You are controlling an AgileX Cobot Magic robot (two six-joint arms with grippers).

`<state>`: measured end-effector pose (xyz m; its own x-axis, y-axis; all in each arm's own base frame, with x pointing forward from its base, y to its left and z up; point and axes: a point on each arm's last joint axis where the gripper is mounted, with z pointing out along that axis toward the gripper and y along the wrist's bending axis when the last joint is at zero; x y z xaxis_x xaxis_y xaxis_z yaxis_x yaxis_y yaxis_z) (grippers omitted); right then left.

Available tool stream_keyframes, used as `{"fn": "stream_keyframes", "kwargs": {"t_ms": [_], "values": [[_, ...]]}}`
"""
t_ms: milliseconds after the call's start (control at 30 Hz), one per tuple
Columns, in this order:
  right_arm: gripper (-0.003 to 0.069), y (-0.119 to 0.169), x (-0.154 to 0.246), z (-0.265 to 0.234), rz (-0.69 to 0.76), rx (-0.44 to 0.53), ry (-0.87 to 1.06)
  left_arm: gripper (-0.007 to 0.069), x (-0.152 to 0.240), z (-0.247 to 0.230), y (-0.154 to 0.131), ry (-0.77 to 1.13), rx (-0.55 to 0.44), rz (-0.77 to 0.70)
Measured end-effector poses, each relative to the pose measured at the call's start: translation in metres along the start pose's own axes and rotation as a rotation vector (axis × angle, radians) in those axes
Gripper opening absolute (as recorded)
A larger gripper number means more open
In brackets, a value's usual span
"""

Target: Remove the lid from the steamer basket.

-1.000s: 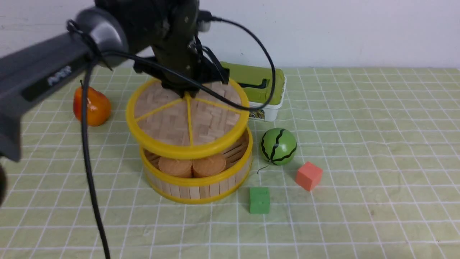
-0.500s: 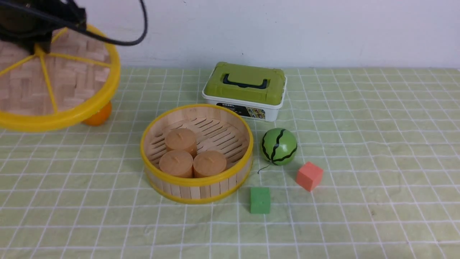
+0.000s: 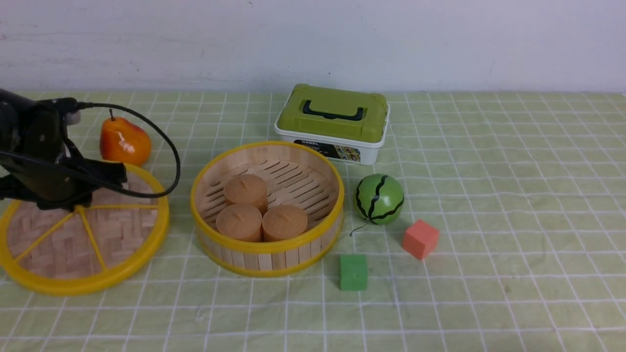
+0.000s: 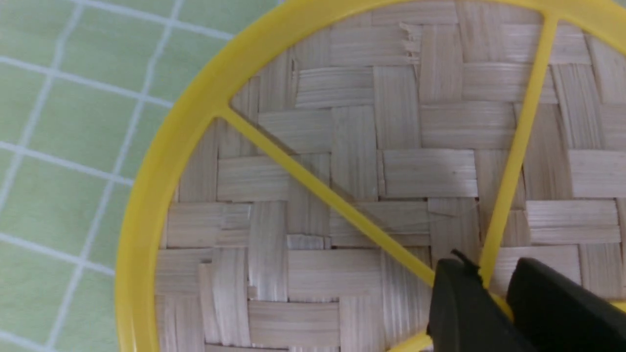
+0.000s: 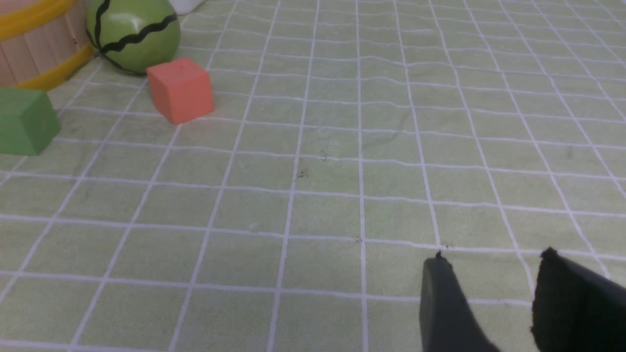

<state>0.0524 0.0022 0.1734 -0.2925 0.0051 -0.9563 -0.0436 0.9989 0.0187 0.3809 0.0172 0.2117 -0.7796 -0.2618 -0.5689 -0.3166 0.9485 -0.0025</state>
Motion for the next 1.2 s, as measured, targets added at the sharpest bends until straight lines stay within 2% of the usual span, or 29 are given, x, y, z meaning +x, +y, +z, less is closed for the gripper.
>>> {"fn": "stream_keyframes", "kwargs": {"t_ms": [200, 333, 433, 500, 567, 633, 667, 733, 767, 833, 1000, 1200], "values": [[0.0243, 0.0, 0.0, 0.0, 0.0, 0.0, 0.0, 0.0126, 0.004, 0.013, -0.002, 0.019, 0.005, -0.018], [0.0243, 0.0, 0.0, 0.0, 0.0, 0.0, 0.0, 0.0283, -0.003, -0.001, -0.003, -0.026, 0.042, -0.059], [0.0243, 0.0, 0.0, 0.0, 0.0, 0.0, 0.0, 0.0357, -0.01, -0.021, -0.002, -0.079, 0.059, -0.077], [0.0243, 0.0, 0.0, 0.0, 0.0, 0.0, 0.0, 0.0375, -0.017, -0.045, 0.0, -0.138, 0.079, -0.085], [0.0243, 0.0, 0.0, 0.0, 0.0, 0.0, 0.0, 0.0353, -0.027, -0.103, 0.007, -0.257, 0.127, -0.095], [0.0243, 0.0, 0.0, 0.0, 0.001, 0.0, 0.0, 0.0272, -0.028, -0.154, 0.011, -0.372, 0.171, -0.097], [0.0243, 0.0, 0.0, 0.0, 0.001, 0.0, 0.0, 0.0262, -0.028, -0.154, 0.01, -0.371, 0.173, -0.095], [0.0243, 0.0, 0.0, 0.0, 0.001, 0.0, 0.0, 0.0125, -0.016, -0.222, 0.01, -0.501, 0.277, -0.077], [0.0243, 0.0, 0.0, 0.0, 0.001, 0.0, 0.0, 0.007, -0.009, -0.242, 0.009, -0.526, 0.335, -0.051], [0.0243, 0.0, 0.0, 0.0, 0.001, 0.0, 0.0, -0.0006, 0.006, -0.269, 0.007, -0.572, 0.386, -0.014], [0.0243, 0.0, 0.0, 0.0, 0.001, 0.0, 0.0, -0.0013, 0.06, -0.287, 0.011, -0.601, 0.483, 0.118], [0.0243, 0.0, 0.0, 0.0, 0.001, 0.0, 0.0, -0.0013, 0.106, -0.271, 0.028, -0.614, 0.495, 0.129]]}}
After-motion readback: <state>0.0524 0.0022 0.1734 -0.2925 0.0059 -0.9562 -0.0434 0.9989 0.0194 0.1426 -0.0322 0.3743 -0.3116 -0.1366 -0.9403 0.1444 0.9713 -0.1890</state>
